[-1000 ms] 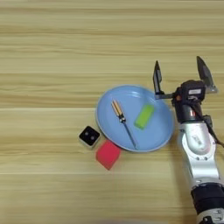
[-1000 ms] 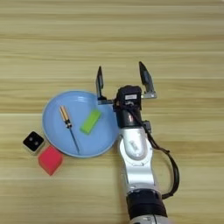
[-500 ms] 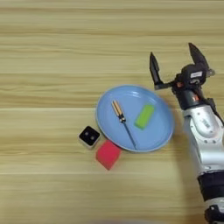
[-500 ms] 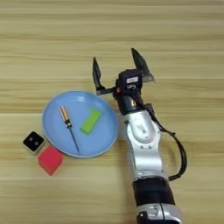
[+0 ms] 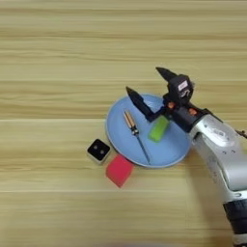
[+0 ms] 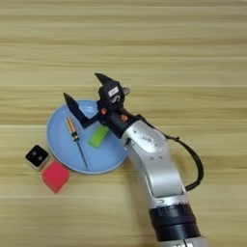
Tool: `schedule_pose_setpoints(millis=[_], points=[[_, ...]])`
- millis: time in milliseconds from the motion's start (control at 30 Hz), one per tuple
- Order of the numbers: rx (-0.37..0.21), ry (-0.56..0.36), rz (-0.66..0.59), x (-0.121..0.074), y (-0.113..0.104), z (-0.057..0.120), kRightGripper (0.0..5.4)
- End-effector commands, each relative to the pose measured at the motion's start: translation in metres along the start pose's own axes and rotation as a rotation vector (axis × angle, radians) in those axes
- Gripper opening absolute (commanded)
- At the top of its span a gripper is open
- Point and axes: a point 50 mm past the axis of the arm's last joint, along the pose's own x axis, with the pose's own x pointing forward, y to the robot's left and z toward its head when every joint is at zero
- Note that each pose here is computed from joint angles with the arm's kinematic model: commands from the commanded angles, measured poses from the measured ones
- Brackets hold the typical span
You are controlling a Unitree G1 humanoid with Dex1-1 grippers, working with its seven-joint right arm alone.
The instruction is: Move the objects on the table
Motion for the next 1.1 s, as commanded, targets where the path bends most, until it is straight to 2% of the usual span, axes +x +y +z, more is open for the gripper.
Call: schedule_pose_setpoints(millis=[33,200,433,600,733,1100], points=[[-0.055,0.012,0.018,0.005,0.003,0.017,5.37],[-0.022,0.128,0.012,0.003,0.005,0.004,5.37],[-0.025,0.27,-0.007,0.004,0.006,-0.013,5.37],[-0.07,0.345,0.025,0.003,0.011,-0.021,5.37],[-0.075,0.386,0.024,0.002,0.011,-0.026,5.37],[-0.059,0.427,0.052,0.002,0.015,-0.032,4.19]])
